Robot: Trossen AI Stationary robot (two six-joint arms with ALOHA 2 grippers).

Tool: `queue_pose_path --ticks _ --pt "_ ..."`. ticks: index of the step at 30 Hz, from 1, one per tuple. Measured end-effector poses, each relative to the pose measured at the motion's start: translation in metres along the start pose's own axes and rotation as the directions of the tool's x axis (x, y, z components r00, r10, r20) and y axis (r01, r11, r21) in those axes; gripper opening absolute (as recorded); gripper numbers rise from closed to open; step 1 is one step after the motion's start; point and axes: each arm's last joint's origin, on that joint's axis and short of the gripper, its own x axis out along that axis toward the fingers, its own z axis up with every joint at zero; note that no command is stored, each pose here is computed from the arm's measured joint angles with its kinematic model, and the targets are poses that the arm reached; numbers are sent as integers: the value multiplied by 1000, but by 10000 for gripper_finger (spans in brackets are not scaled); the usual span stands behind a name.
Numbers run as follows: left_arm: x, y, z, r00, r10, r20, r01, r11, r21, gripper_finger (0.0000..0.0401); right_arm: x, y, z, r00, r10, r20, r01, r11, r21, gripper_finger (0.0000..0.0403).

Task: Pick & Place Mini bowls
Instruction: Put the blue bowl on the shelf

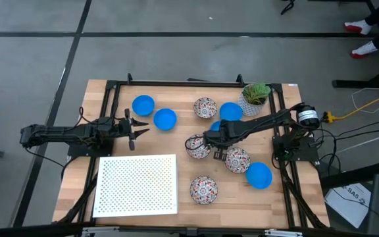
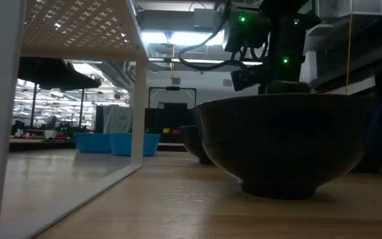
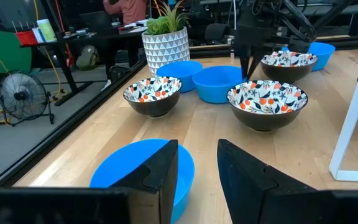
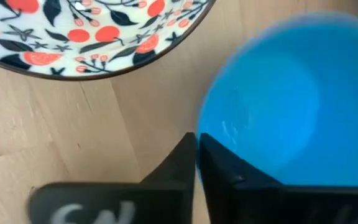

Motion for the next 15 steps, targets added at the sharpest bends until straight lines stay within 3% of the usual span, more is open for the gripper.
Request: queue_pose_path --ticks 15 --pt "0 0 0 1000 0 0 0 1000 0 108 -18 -2 -1 999 27 46 -25 999 -43 4"
